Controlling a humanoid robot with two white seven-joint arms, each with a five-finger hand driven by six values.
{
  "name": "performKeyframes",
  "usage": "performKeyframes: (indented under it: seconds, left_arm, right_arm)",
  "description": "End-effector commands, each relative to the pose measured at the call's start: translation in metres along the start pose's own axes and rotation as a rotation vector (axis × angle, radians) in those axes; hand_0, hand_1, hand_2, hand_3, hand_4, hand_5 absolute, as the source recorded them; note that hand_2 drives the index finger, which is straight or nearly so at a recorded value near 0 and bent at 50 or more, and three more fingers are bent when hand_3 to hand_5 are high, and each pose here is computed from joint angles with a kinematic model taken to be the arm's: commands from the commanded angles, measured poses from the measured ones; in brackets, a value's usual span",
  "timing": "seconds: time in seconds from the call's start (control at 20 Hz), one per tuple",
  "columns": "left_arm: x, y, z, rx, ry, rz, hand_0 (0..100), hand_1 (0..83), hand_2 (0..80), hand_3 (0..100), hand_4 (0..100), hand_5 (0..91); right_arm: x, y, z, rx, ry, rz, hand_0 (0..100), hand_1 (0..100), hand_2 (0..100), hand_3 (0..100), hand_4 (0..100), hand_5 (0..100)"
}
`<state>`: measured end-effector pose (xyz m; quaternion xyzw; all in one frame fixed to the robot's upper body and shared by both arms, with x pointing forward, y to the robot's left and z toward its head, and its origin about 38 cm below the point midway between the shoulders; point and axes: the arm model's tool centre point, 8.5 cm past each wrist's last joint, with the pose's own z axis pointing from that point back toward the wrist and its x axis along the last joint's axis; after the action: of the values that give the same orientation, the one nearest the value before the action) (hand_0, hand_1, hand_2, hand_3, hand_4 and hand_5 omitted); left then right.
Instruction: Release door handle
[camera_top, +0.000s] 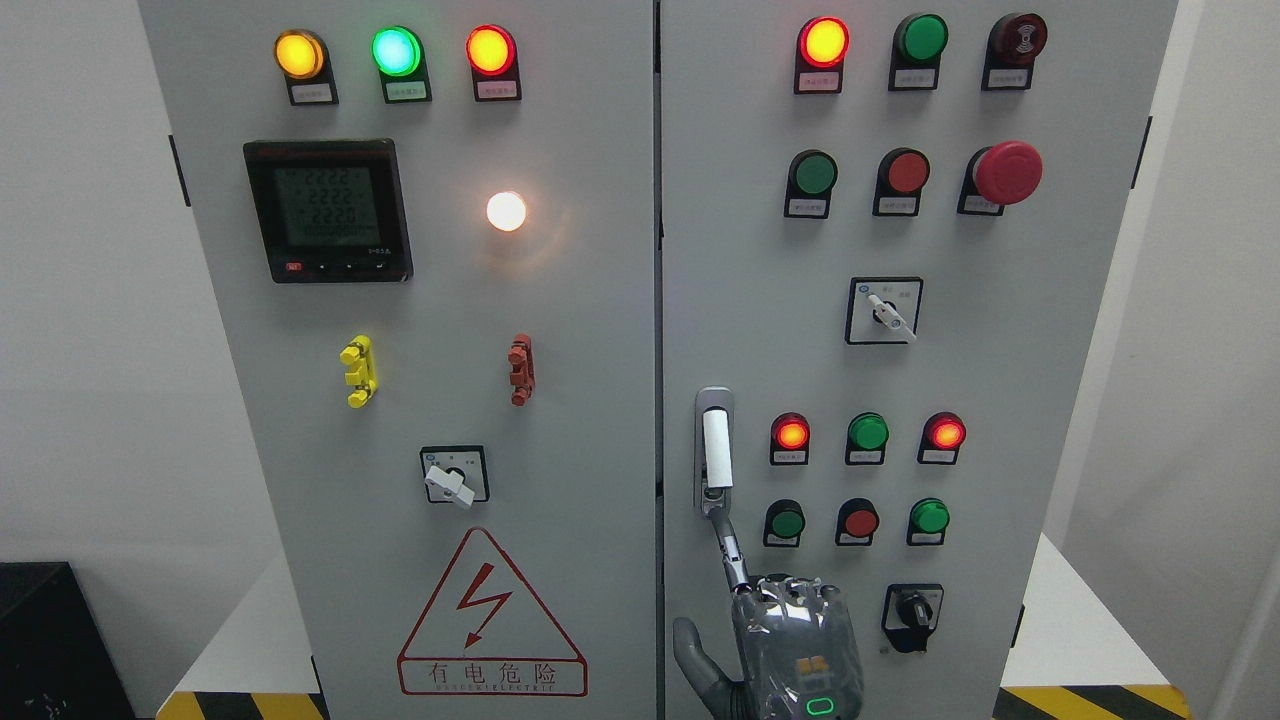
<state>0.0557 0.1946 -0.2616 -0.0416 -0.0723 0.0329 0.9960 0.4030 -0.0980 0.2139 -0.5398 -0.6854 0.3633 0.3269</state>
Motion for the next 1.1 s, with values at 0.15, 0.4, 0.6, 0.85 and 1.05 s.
performKeyframes:
  seconds: [0.15, 0.4, 0.6, 0.85, 1.05]
  left_arm:
    - [0.007, -0.001, -0.001, -0.003, -0.019, -0.022, 0, 0.0, 2.3, 9, 1, 0.0]
    - [0.007, -0.001, -0.001, -0.003, -0.019, -0.022, 0, 0.0, 2.1, 10, 1, 0.0]
    - [0.007, -0.001, -0.001, -0.003, -0.019, -0.022, 0, 0.0, 2.1, 10, 1, 0.0]
    - [0.007, -0.001, -0.001, -0.003, -0.019, -0.022, 0, 0.0, 2.2, 10, 1, 0.0]
    - [0.007, -0.001, -0.001, -0.003, -0.019, -0.022, 0, 0.0, 2.2, 10, 1, 0.0]
  right_arm:
    - [0.005, -0.023, -0.004, -0.074, -0.018, -0.013, 42, 31, 4, 100, 100, 98]
    - [0.006, -0.023, -0.003, -0.078, -0.021, -0.018, 42, 31, 18, 100, 100, 98]
    - [-0.005, -0.025, -0.004, -0.088, 0.010, -0.012, 46, 32, 51, 100, 96, 96]
    - [-0.013, -0.031, -0.007, -0.099, 0.030, -0.019, 49, 28, 70, 100, 91, 93]
    - [-0.013, -0.037, -0.014, -0.112, 0.031, -0.023, 39, 21, 84, 100, 97, 92]
